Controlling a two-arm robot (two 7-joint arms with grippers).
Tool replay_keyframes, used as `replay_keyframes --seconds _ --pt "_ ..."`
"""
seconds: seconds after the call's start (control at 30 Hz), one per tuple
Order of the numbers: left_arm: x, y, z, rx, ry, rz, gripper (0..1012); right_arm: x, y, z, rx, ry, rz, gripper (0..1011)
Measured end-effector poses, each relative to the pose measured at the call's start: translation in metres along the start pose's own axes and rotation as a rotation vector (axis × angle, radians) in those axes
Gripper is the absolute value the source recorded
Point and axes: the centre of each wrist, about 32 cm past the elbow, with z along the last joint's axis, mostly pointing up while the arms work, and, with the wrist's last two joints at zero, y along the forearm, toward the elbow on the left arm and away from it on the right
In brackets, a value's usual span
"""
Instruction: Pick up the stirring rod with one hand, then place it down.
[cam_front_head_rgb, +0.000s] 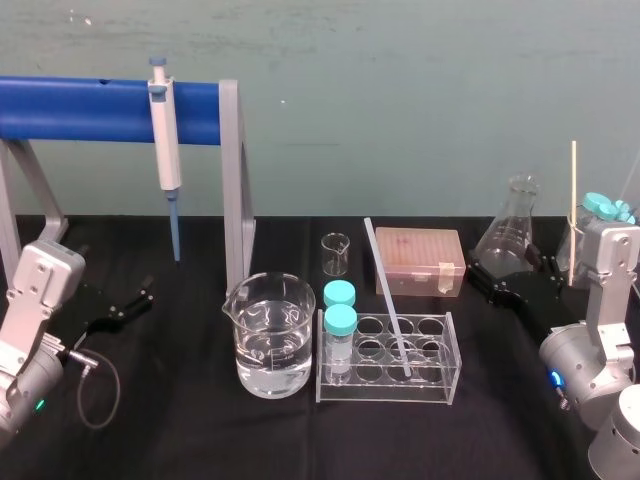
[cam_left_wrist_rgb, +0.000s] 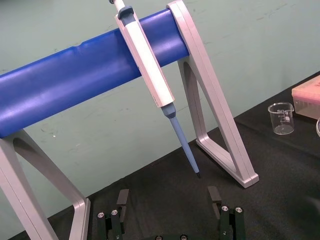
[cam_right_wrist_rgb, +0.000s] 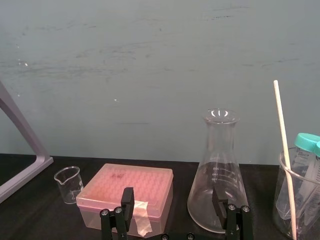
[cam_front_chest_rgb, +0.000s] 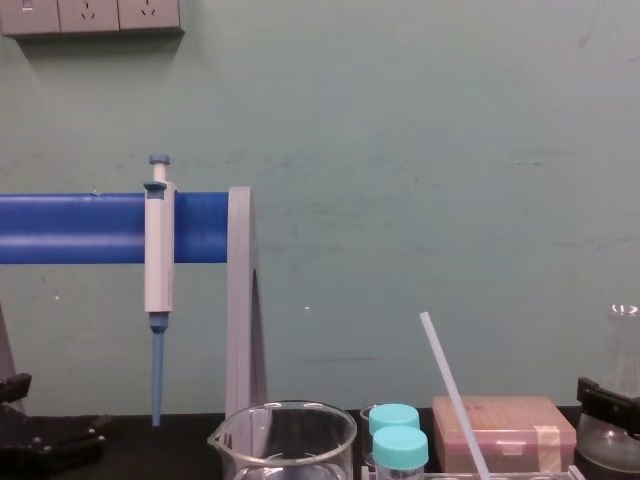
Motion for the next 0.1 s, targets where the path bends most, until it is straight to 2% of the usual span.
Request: replay_keyframes --seconds 0.1 --pt "0.0000 0.0000 0.0000 0.000 0.000 0.000 1000 0.0000 0.0000 0.0000 0.000 0.000 0.000 1003"
